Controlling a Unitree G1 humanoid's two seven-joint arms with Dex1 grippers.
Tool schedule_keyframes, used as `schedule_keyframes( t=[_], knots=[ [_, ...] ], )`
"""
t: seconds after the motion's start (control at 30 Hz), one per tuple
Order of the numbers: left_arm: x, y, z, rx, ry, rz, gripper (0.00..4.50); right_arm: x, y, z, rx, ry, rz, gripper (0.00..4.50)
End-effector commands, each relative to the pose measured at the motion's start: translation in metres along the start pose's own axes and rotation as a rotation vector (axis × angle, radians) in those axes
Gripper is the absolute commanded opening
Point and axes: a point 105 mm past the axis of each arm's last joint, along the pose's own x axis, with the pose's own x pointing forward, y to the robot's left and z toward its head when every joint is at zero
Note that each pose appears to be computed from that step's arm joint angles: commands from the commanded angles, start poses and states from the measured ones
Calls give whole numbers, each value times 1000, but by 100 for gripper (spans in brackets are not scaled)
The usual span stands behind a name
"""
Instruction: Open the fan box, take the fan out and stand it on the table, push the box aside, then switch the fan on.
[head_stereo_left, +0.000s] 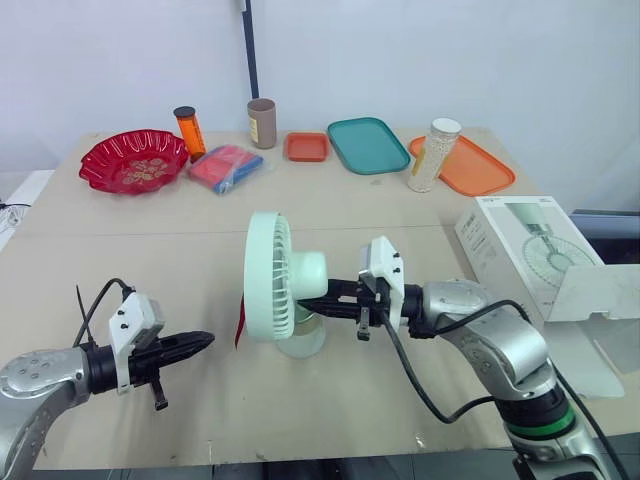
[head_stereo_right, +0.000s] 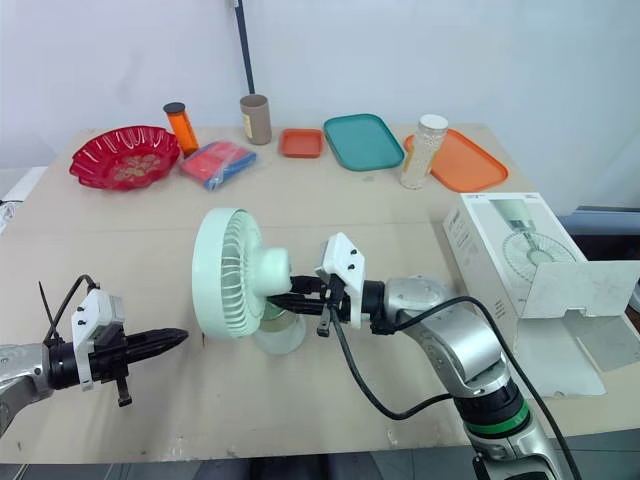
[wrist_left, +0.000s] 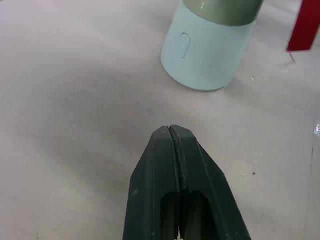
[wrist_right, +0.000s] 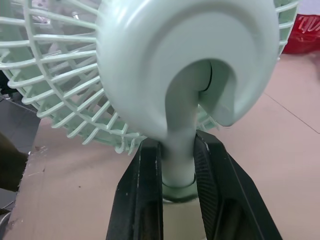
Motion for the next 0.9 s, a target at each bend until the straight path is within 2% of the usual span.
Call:
schedule_keyframes(
  t=[0.03, 0.67, 0.9],
  knots=[
    [4, -2, 11, 43, -31, -10, 6, -8, -1, 31, -85, -80, -5, 38],
    [9, -8, 10, 50, -39, -26, 6, -23, -24, 2, -85, -48, -53, 38],
    [8, -9, 11, 48, -37, -24, 6, -22, -22, 1, -100, -57, -40, 38]
  ],
)
